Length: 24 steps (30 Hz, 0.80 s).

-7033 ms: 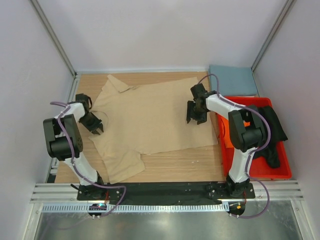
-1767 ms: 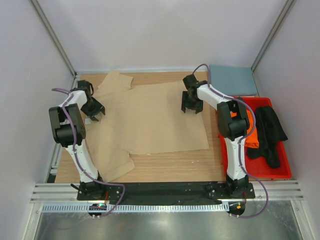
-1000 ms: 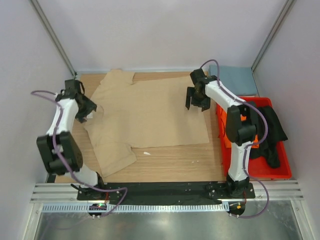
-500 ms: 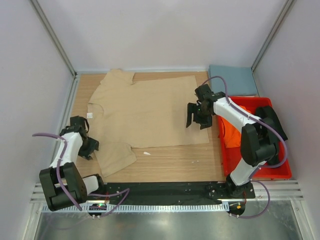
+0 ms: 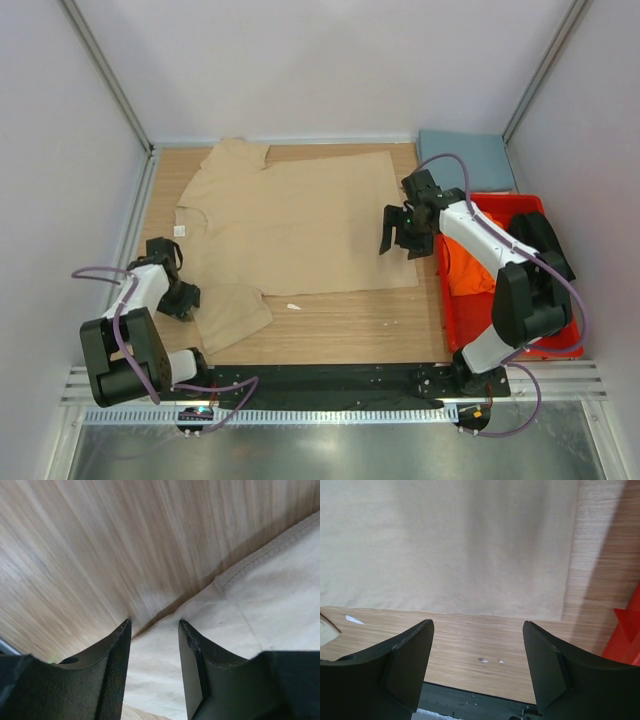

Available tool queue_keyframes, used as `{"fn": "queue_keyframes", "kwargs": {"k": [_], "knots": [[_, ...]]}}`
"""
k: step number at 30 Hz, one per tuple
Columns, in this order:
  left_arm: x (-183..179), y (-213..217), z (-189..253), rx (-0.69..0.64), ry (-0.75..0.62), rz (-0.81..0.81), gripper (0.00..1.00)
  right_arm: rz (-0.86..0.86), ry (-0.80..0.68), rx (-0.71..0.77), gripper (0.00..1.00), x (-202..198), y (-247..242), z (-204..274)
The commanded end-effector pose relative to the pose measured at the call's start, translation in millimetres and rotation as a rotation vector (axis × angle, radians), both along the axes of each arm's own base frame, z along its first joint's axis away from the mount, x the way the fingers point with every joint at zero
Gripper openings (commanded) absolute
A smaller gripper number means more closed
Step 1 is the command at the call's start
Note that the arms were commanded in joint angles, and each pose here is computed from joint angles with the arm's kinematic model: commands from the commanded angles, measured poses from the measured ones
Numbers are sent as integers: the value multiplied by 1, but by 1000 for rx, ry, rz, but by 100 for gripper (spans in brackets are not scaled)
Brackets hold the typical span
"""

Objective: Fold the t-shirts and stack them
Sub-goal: Flatten the tshirt out

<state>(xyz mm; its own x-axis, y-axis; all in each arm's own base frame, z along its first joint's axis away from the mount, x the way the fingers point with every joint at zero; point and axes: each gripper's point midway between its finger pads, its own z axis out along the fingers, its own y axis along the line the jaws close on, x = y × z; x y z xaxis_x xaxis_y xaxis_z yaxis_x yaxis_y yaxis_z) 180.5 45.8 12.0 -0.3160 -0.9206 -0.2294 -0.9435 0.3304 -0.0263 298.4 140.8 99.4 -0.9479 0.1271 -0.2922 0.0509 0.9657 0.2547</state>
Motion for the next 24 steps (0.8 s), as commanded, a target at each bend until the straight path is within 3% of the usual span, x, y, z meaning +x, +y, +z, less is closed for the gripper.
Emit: {"fn": "queue_keyframes", "kwargs": {"k": [1,4,10,14,22,24], "knots": [[24,12,3,48,-63,-15,43,-21,-29,5,78,-1,-7,5],[22,14,-2,52,-35,-28,42,-48,-9,5,78,-5,-17,-2],[19,10,-9,25,-17,-38,25,-128,31,-24,78,-5,-44,-16],[16,13,-9,24,-5,-25,0,-187,40,-58,73,-5,-57,-19],[13,19,3,48,13,-22,0,-258,69,-81,56,-12,-73,-30],[10,20,2,51,22,-15,0,-268,91,-65,44,-16,-72,-35]]}}
